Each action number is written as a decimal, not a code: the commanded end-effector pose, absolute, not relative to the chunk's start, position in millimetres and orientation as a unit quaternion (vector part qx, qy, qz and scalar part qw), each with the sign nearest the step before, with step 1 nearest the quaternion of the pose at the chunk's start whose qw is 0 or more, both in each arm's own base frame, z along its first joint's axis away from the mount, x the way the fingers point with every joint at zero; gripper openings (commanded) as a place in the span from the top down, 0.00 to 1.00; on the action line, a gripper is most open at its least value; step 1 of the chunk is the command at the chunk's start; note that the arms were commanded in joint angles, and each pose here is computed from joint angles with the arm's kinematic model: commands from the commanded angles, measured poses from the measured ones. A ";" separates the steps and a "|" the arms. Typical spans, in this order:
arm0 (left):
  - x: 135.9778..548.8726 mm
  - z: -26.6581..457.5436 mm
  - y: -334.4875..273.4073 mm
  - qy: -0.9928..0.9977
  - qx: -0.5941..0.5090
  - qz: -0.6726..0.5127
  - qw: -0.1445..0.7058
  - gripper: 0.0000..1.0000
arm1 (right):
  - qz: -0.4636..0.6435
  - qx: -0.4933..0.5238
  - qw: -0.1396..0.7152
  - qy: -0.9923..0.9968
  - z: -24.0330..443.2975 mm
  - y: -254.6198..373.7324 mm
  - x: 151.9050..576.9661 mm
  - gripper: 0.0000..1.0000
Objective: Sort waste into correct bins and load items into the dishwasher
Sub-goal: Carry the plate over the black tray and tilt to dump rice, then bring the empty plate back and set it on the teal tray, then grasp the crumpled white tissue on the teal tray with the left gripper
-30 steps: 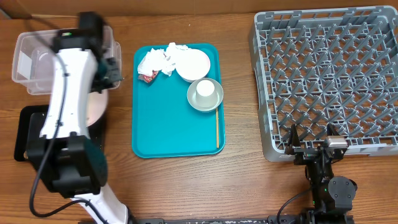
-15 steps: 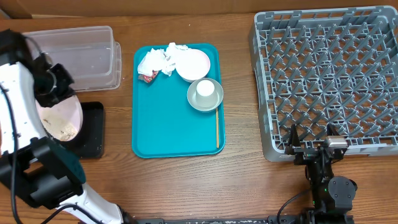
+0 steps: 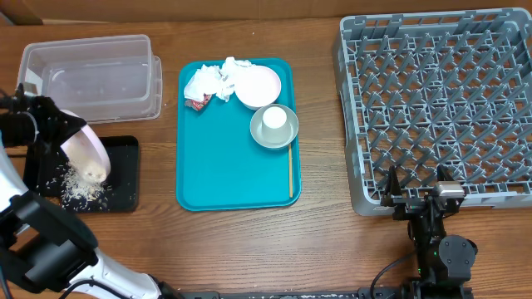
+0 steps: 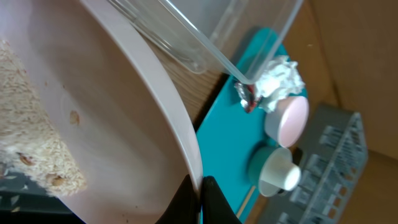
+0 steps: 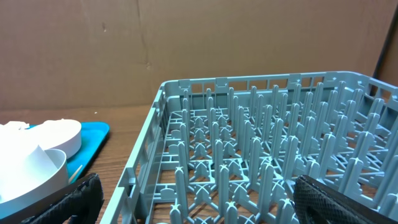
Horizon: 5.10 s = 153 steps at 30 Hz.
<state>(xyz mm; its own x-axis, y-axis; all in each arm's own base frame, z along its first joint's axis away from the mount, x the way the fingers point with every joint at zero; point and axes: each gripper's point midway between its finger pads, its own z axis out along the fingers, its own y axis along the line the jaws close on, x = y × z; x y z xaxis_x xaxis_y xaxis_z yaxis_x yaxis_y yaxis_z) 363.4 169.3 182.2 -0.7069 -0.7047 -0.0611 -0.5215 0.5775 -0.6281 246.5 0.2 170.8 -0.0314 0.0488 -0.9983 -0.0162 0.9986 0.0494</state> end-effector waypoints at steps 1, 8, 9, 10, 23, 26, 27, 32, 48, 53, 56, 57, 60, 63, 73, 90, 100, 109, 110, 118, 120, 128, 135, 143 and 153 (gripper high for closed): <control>358.7 205.9 162.7 0.849 -0.333 -0.362 0.192 0.96 | 0.019 0.015 0.699 0.715 169.8 -1.9 246.4 0.00; 346.9 216.6 167.4 0.792 -0.320 -0.461 0.240 0.96 | 0.019 0.015 0.699 0.715 169.8 -1.9 246.4 0.00; 345.6 220.5 170.5 0.783 -0.319 -0.472 0.251 0.96 | 0.019 0.015 0.699 0.715 169.8 -1.9 246.4 0.00; 343.7 222.7 174.8 0.776 -0.324 -0.477 0.258 0.96 | 0.019 0.015 0.699 0.715 169.8 -1.9 246.4 0.00; 318.8 242.8 210.2 0.727 -0.345 -0.501 0.319 0.96 | 0.019 0.015 0.699 0.715 169.8 -1.9 246.4 0.00; 316.7 244.6 205.3 0.733 -0.325 -0.500 0.327 0.96 | 0.019 0.015 0.699 0.715 169.8 -1.9 246.4 0.00; 315.7 241.6 205.2 0.739 -0.324 -0.494 0.324 0.96 | 0.019 0.015 0.699 0.715 169.8 -1.9 246.4 0.00; 317.4 266.4 197.0 0.711 -0.277 -0.525 0.378 0.96 | 0.019 0.015 0.699 0.715 169.8 -1.9 246.4 0.00; 304.1 300.2 89.2 0.801 -0.166 -0.485 0.308 0.96 | 0.019 0.015 0.699 0.715 169.8 -1.9 246.4 0.00; 298.7 293.6 28.9 0.868 -0.097 -0.424 0.239 0.96 | 0.019 0.015 0.699 0.715 169.8 -1.9 246.4 0.00; 302.2 272.4 16.7 0.914 -0.111 -0.341 0.189 0.96 | 0.019 0.015 0.699 0.715 169.8 -1.9 246.4 0.00; 303.4 266.4 12.8 0.926 -0.110 -0.315 0.177 0.96 | 0.019 0.015 0.699 0.715 169.8 -1.9 246.4 0.00; 305.5 253.6 -14.4 0.949 -0.076 -0.267 0.146 0.96 | 0.019 0.015 0.699 0.715 169.8 -1.9 246.4 0.00; 302.5 241.6 -48.2 0.965 -0.032 -0.234 0.117 0.96 | 0.019 0.015 0.699 0.715 169.8 -1.9 246.4 0.00; 286.7 146.0 -127.6 0.993 0.023 -0.087 0.081 0.96 | 0.019 0.015 0.699 0.715 169.8 -1.9 246.4 0.00; 293.8 75.0 -151.7 0.995 0.051 -0.021 0.087 0.96 | 0.019 0.015 0.699 0.715 169.8 -1.9 246.4 0.00; 303.9 71.6 -158.3 0.992 0.062 -0.017 0.107 0.78 | 0.019 0.015 0.699 0.715 169.8 -1.9 246.4 0.00; 318.4 93.4 -151.6 0.989 0.065 0.011 0.132 0.14 | 0.019 0.015 0.699 0.715 169.8 -1.9 246.4 0.00; 323.2 100.2 -150.4 0.988 0.063 0.017 0.141 0.14 | 0.019 0.015 0.699 0.715 169.8 -1.9 246.4 0.00; 377.1 182.5 -142.4 0.964 0.029 0.051 0.259 0.00 | 0.019 0.015 0.699 0.715 169.8 -1.9 246.4 0.00; 386.5 198.4 -145.6 0.958 0.023 0.040 0.282 0.00 | 0.019 0.015 0.699 0.715 169.8 -1.9 246.4 0.00; 441.1 235.1 -153.9 0.927 -0.015 -0.071 0.367 0.00 | 0.019 0.015 0.699 0.715 169.8 -1.9 246.4 0.00; 475.9 253.7 -131.6 0.925 -0.024 -0.179 0.335 0.00 | 0.019 0.015 0.699 0.715 169.8 -1.9 246.4 0.00; 522.8 209.9 -114.0 0.943 0.037 -0.079 0.322 0.00 | 0.019 0.015 0.699 0.715 169.8 -1.9 246.4 0.00; 559.8 126.7 -75.9 0.949 -0.086 0.021 0.303 0.00 | 0.019 0.015 0.699 0.715 169.8 -1.9 246.4 0.00</control>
